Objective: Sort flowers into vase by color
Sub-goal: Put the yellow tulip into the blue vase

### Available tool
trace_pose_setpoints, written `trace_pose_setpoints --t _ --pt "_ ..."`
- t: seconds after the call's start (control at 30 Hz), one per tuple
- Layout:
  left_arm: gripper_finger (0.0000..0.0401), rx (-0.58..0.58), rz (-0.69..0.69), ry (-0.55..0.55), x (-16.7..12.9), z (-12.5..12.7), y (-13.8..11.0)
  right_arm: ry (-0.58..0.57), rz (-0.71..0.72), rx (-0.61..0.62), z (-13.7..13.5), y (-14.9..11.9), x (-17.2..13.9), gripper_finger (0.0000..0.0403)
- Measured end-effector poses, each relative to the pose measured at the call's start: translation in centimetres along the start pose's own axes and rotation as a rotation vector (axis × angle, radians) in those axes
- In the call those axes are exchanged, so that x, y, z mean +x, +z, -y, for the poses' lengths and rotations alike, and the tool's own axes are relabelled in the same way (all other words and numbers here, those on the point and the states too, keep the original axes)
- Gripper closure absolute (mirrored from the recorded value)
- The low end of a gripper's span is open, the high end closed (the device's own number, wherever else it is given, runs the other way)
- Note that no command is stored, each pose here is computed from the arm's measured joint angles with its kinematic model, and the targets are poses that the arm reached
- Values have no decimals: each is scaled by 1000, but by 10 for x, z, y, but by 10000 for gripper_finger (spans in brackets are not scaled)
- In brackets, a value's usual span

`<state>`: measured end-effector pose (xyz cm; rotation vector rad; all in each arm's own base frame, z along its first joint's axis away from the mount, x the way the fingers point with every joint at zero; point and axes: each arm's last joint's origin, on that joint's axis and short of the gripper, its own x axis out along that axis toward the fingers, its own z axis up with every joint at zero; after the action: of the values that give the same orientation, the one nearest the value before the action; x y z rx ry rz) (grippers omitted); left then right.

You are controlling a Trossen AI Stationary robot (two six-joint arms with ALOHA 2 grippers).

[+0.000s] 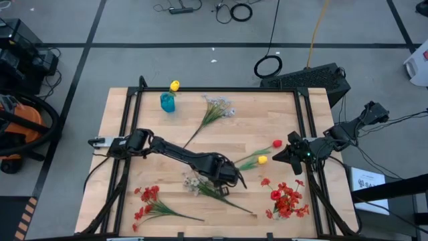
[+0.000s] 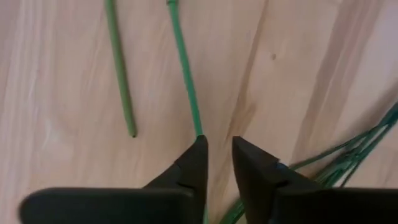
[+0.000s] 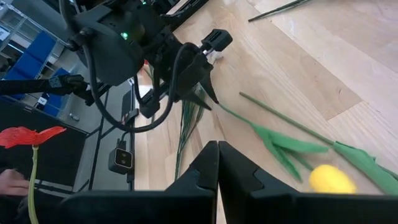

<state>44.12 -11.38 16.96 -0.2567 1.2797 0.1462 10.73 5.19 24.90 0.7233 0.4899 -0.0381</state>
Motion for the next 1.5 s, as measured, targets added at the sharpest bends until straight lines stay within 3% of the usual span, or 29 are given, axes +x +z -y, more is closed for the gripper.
trace_pose_setpoints --t 0.17,0.3,0.43,0.67,1.1,1.23,1.37,1.5 --pt "281 -15 62 -30 -2 -2 10 0 0 0 0 0 0 403" --pt "274 -6 185 -88 0 -2 25 0 0 0 0 0 0 403" --pt "274 -24 243 -67 7 -9 34 1 1 2 0 0 0 403" --pt "273 -59 238 -32 18 -26 40 1 1 5 0 0 0 403" --pt "274 -20 181 -10 42 -23 33 -14 21 -3 0 1 0 403" --pt "300 -25 177 -8 43 -23 33 -15 23 -2 0 1 0 403" --pt "381 -14 169 -15 37 -28 35 -15 23 6 0 1 0 403" --pt "393 17 143 -8 15 -31 33 -15 23 21 0 1 0 403"
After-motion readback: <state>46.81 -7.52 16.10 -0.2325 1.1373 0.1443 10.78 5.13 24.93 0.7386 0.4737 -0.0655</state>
